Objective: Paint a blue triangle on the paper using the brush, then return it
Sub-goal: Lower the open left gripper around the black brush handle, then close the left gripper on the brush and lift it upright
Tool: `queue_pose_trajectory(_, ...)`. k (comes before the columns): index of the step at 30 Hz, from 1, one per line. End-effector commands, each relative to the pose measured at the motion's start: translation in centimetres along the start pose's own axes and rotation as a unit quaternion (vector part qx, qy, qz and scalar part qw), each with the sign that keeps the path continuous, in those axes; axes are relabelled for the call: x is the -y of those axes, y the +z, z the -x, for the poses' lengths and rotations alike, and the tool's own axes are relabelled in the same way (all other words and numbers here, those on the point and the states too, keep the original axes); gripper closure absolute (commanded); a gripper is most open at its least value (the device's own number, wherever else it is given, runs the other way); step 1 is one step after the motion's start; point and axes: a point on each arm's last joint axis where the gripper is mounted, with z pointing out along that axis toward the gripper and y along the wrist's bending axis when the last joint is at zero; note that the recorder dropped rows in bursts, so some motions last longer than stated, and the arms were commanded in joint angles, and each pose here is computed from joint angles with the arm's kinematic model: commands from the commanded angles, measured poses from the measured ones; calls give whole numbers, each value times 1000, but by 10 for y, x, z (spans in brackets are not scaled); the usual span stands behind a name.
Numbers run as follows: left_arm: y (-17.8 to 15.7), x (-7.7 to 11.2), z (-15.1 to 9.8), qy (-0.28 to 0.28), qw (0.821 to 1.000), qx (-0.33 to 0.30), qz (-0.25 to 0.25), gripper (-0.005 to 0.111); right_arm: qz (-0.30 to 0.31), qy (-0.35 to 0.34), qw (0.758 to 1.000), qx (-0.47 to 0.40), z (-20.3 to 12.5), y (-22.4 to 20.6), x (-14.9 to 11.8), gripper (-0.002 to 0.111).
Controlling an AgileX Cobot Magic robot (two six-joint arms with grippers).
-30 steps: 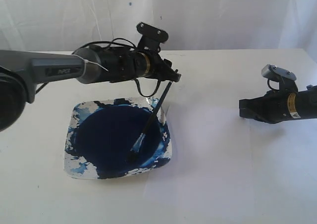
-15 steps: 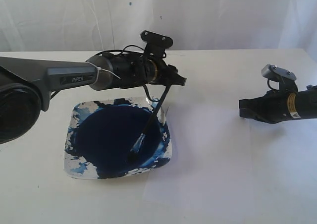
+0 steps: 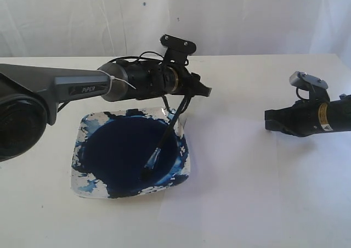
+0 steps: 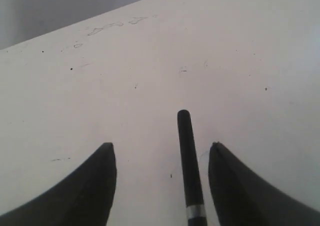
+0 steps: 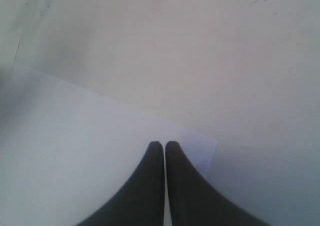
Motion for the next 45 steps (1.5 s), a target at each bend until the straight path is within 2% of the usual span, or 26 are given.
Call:
queue_pose_trajectory(1, -3, 15, -8, 12, 1000, -12, -8, 48, -6, -6, 1000, 4, 2, -2, 0, 106)
queue_pose_trajectory(5, -3, 21, -15, 25, 999, -28, 1, 48, -6, -6, 1000, 4, 2, -2, 0, 106)
queue_pose_trajectory(9, -4, 16, -19, 26, 998, -46, 36, 48, -6, -6, 1000, 4, 2, -2, 0, 106)
queue_pose_trajectory(13, -4, 15, -19, 26, 998, -48, 38, 51, -6, -6, 1000, 4, 2, -2, 0, 106)
queue_pose_trajectory(21, -4, 16, -19, 26, 998, -47, 36, 80, -6, -6, 1000, 4, 2, -2, 0, 106)
queue_pose_trajectory(31, -4, 16, -19, 26, 998, -48, 38, 107, -6, -6, 1000, 4, 2, -2, 0, 106)
queue_pose_trajectory(38, -4, 15, -17, 35, 998, -44, 40, 107, -6, -6, 1000, 4, 2, -2, 0, 106)
queue_pose_trajectory(41, -7, 14, -6, 54, 997, -26, 43, 107, -6, -6, 1000, 4, 2, -2, 0, 106)
queue_pose_trajectory(45, -21, 12, 20, 52, 997, 4, 50, 107, -6, -6, 1000, 4, 2, -2, 0, 106)
